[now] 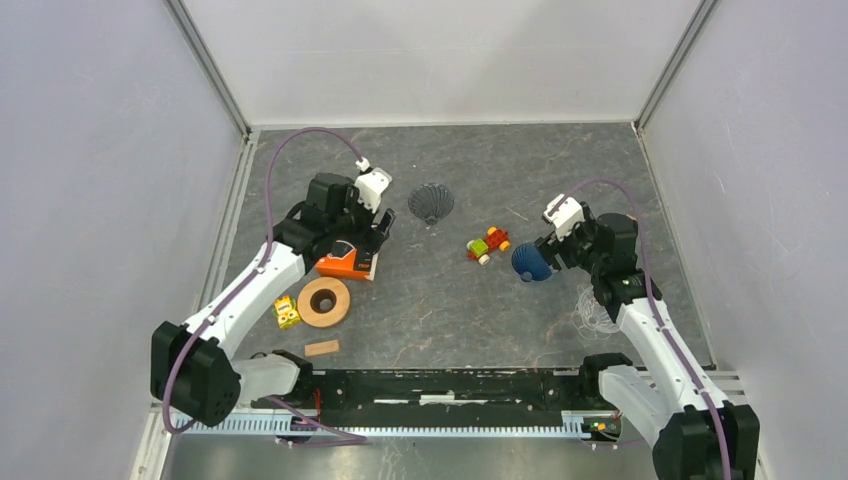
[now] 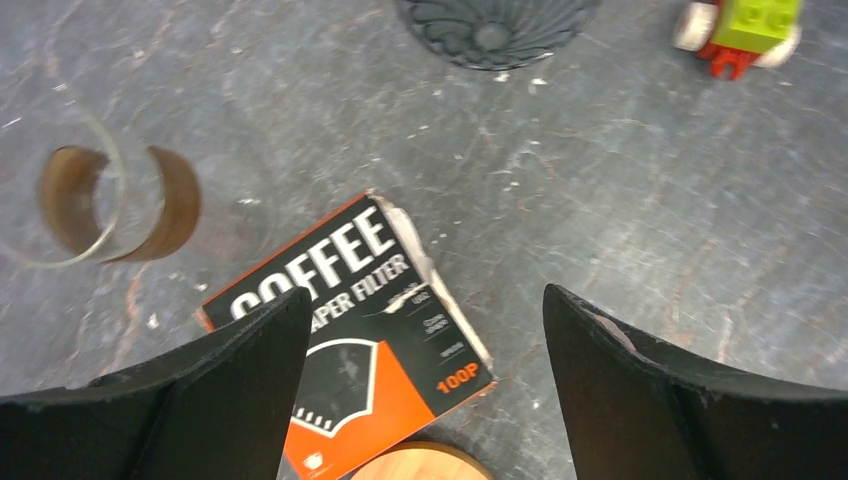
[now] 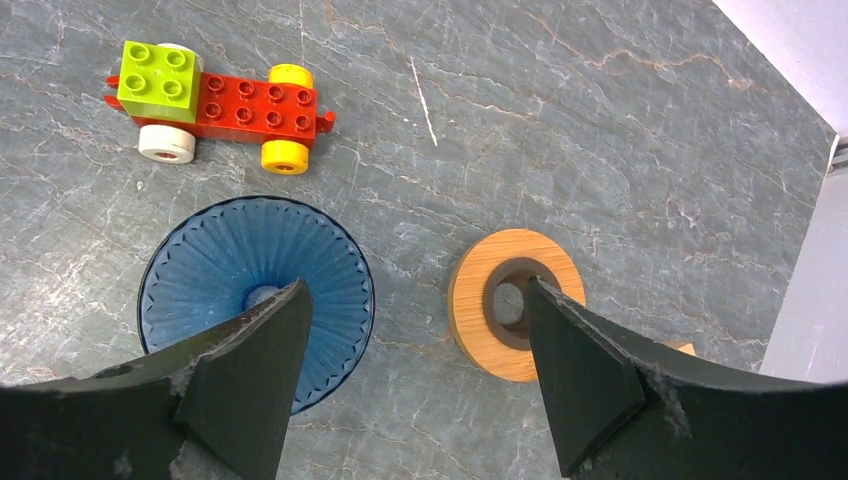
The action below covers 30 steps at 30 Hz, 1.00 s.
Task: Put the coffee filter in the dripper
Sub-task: Pick up the coffee server from the center of the board.
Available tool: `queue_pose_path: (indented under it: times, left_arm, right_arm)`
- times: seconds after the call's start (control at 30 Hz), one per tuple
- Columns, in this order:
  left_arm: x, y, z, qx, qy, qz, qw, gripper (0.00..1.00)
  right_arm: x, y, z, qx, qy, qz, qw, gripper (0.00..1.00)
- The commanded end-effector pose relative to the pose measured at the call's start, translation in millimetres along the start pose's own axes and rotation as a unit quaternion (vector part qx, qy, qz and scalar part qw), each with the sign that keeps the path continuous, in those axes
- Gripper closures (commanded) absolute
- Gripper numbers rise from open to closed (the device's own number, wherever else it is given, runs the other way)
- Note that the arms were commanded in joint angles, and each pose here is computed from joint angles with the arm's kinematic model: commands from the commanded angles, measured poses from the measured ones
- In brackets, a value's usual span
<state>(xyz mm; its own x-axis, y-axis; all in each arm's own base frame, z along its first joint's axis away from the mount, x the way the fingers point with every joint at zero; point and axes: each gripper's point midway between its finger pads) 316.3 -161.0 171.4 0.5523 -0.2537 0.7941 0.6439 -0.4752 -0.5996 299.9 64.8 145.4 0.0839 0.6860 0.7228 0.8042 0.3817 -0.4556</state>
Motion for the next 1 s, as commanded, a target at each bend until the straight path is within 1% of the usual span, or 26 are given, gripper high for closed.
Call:
queue_pose_path:
  times: [0.0, 0.1, 0.2, 0.3, 0.43, 0.47, 0.5, 0.63, 0.73, 0.93, 0.97]
  left_arm:
    - [34.0, -13.3, 37.4, 0.097, -0.001, -0.037, 0.995, 0.11]
    - [44.4, -11.2, 59.2, 0.114, -0.020, -0.007, 0.993, 0.13]
    - [55.4, -3.8, 84.9, 0.133, -0.022, 0.013, 0.991, 0.16]
    - [65.9, 3.0, 104.3, 0.146, -0.018, 0.033, 0.989, 0.23]
    - [65.0, 16.0, 122.0, 0.149, -0.026, 0.070, 0.986, 0.30]
    - [66.0, 17.6, 124.1, 0.147, -0.028, 0.077, 0.986, 0.32]
    - [61.2, 20.6, 125.2, 0.142, -0.029, 0.092, 0.985, 0.33]
    - [56.6, 31.8, 133.3, 0.137, -0.034, 0.119, 0.983, 0.34]
    - [51.6, 41.3, 137.4, 0.129, -0.043, 0.135, 0.981, 0.38]
    - [35.0, 60.0, 139.0, 0.113, -0.051, 0.166, 0.978, 0.49]
    - [32.7, 62.8, 139.5, 0.111, -0.052, 0.170, 0.978, 0.49]
  right_arm:
    - [6.9, -0.3, -6.3, -0.012, -0.007, -0.021, 1.000, 0.15]
    - [6.3, 0.3, -4.3, -0.006, -0.006, -0.023, 1.000, 0.15]
    - [6.6, 0.1, -3.2, -0.004, -0.004, -0.026, 1.000, 0.15]
    - [7.0, -0.7, -3.3, -0.004, -0.003, -0.028, 1.000, 0.14]
    - [6.7, -1.6, -4.1, -0.005, -0.002, -0.029, 1.000, 0.14]
    - [6.7, -1.8, -4.3, -0.005, -0.002, -0.030, 1.000, 0.14]
    - [6.6, -1.7, -4.0, -0.004, -0.002, -0.030, 1.000, 0.14]
    - [5.5, -1.9, -4.6, -0.004, -0.005, -0.028, 1.000, 0.14]
    - [4.4, -2.1, -4.7, -0.004, -0.006, -0.026, 1.000, 0.14]
    - [3.3, -2.6, -6.2, -0.006, -0.006, -0.025, 1.000, 0.14]
    - [3.4, -2.5, -6.0, -0.006, -0.006, -0.025, 1.000, 0.14]
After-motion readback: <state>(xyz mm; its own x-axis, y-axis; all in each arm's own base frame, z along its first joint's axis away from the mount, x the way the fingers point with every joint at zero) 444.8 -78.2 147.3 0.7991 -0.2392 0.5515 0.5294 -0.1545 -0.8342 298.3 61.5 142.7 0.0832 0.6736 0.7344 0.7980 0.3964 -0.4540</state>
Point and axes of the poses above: each gripper's point midway between its finger pads, its own y axis out along the fingers, its own z axis along the line the jaws close on, x = y × z, and after that the axes turned 14 degrees about -y, right-handed
